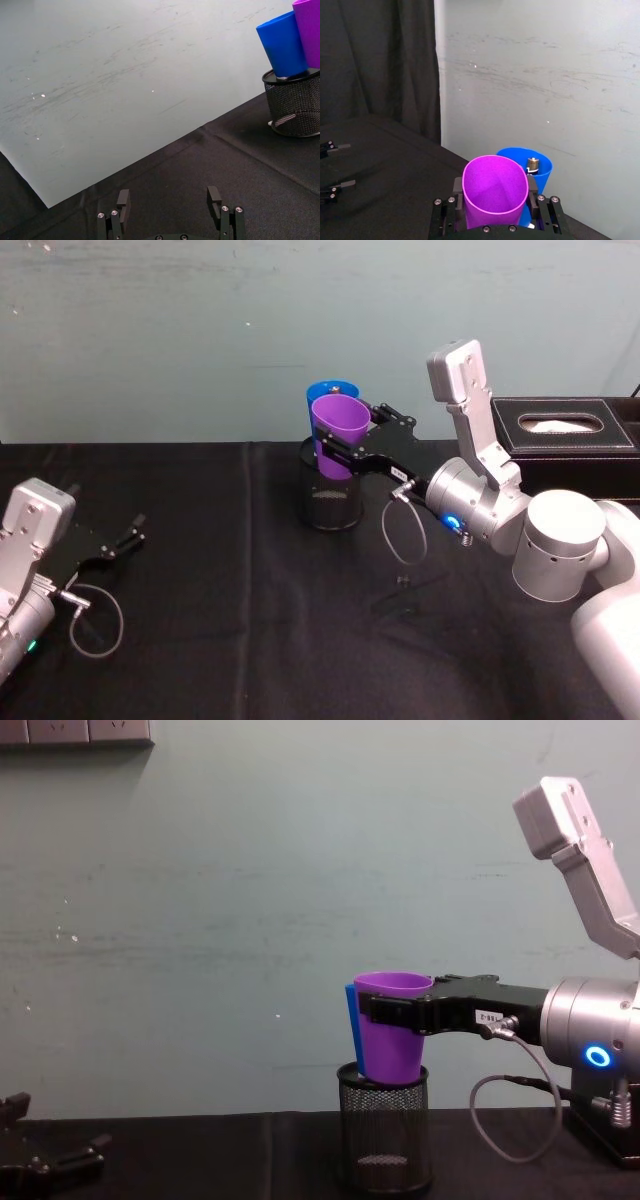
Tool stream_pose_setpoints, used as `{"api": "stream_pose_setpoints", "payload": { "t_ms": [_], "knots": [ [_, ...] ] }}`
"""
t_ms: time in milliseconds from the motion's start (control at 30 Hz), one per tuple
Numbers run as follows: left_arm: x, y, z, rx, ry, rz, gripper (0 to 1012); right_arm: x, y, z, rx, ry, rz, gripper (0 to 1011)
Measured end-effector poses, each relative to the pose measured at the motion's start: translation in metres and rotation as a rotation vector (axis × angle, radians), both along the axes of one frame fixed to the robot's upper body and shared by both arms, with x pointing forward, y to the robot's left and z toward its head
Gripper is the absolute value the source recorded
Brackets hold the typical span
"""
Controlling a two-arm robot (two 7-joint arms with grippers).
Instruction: Pick up one cup with a gripper and tap it against the other cup.
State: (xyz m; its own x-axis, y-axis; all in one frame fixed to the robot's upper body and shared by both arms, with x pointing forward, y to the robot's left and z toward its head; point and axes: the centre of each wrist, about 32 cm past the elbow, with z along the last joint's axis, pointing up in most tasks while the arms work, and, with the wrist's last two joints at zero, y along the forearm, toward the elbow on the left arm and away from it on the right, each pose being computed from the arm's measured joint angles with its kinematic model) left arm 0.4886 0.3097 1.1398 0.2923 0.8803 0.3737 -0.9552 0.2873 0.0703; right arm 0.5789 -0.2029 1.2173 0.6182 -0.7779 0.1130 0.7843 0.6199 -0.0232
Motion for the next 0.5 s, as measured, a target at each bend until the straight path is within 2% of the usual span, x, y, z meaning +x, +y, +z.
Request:
{"api": "stream_pose_setpoints", "payload": {
  "t_ms": [500],
  "knots": [
    [0.0000, 0.0000, 0.0000, 0.000, 0.000, 0.000, 1000, 0.0000, 0.0000, 0.0000, 0.000, 0.000, 0.000, 724]
  ]
}}
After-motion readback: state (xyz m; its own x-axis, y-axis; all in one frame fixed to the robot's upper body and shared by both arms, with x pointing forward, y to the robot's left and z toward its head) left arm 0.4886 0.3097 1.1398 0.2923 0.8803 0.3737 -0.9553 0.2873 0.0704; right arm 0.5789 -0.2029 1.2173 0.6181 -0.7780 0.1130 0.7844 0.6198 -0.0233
